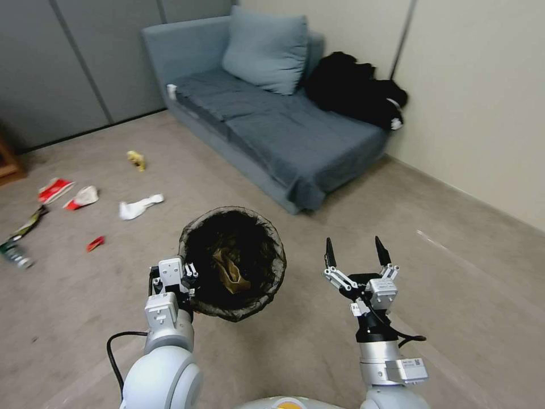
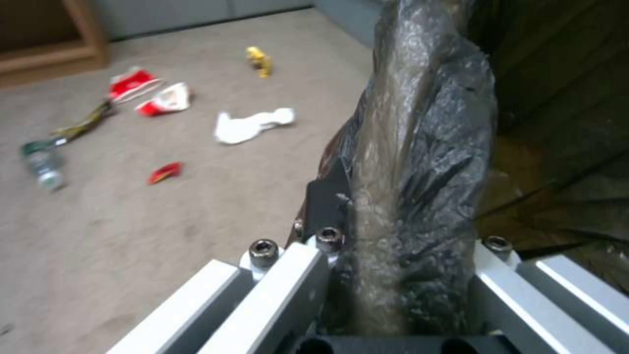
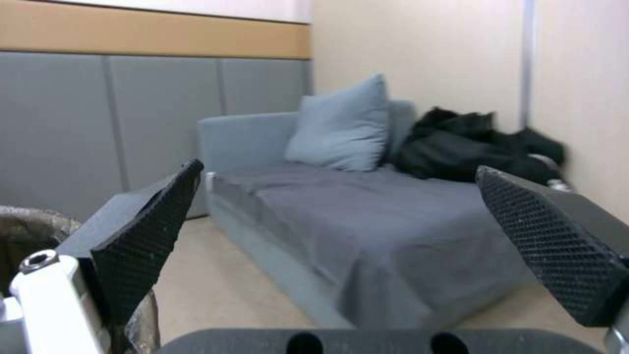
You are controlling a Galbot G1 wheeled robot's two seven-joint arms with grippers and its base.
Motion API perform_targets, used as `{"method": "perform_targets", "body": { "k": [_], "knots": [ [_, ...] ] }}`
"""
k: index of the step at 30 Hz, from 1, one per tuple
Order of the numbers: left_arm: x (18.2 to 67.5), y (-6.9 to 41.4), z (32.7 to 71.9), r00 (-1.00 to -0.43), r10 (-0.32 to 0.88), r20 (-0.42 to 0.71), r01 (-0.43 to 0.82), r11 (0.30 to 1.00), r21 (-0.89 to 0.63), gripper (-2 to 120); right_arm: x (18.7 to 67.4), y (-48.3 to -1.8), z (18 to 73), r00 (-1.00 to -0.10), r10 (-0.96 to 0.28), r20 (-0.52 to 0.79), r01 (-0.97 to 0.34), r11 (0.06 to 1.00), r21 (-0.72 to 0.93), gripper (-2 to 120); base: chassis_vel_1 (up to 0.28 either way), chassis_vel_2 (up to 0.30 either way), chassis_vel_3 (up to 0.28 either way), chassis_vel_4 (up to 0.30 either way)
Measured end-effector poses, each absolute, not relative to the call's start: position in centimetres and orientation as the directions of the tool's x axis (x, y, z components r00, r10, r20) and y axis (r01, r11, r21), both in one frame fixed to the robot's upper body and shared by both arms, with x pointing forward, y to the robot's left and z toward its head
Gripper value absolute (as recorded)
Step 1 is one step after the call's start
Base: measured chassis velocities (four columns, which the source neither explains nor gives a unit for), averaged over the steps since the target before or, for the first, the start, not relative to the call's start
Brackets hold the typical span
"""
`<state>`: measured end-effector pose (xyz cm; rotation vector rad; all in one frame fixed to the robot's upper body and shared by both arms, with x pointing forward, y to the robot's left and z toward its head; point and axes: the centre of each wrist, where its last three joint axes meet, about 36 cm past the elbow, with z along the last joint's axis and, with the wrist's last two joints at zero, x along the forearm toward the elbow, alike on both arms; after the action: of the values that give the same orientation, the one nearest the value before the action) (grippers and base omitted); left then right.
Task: Pick up the trash bin, then pick up the garbage from the floor and place it into the trash bin.
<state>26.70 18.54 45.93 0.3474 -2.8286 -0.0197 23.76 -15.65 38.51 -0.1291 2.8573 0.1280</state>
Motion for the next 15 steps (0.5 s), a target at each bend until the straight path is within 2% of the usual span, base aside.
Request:
{"method": "perform_targets", "body": {
  "k": [15],
  "knots": [
    [26.8,18.55,45.87,-0.929,-0.239,0.284,-0.235,0.971,0.049,0,23.73,-15.59,38.43,-0.956,-0.081,-0.282,-0.105,0.992,0.072,100,0.127,0.129,0.132,0.116]
  ]
}}
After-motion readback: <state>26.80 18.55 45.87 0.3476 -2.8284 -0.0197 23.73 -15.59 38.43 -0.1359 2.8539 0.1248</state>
